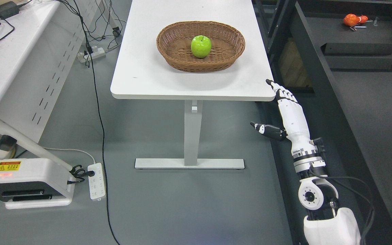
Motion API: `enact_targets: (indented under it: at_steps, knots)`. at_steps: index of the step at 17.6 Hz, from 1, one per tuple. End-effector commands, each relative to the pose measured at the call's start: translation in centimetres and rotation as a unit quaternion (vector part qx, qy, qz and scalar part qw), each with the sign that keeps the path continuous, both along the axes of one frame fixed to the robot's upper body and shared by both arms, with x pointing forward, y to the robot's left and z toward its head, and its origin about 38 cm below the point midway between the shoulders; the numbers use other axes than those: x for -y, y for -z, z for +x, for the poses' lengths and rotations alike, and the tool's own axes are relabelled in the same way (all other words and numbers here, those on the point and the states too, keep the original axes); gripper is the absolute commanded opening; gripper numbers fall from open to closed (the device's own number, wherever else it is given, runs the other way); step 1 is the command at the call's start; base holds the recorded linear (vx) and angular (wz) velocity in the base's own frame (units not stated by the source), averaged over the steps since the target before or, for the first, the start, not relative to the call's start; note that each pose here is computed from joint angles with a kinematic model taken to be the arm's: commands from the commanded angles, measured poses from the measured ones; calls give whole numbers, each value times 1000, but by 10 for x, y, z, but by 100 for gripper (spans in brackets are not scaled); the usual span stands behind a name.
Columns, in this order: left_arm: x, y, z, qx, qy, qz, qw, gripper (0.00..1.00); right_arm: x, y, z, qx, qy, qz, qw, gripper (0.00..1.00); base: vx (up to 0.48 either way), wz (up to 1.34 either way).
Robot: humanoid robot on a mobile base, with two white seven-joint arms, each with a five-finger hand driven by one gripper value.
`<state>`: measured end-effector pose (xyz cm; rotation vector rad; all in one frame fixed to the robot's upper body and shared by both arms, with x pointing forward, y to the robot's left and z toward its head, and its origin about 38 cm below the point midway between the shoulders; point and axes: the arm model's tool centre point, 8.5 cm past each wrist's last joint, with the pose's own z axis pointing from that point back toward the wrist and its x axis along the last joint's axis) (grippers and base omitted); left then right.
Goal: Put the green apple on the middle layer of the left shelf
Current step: 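Drive toward the table and raise the right hand toward the wicker basket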
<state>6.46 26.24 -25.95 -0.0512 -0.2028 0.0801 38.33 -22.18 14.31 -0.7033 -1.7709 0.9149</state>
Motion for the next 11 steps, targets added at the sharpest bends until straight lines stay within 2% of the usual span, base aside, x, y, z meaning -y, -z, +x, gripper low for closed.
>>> enact_targets:
  at_steps: [1,11]
  knots:
    - [-11,-1,0,0,0,9,1000,100,-8,-3,0,3,-9,6,1000,100,195,-9]
    - [-11,-1,0,0,-1,9,1000,100,-9,0,-1,-2,-9,10,1000,100,161,35]
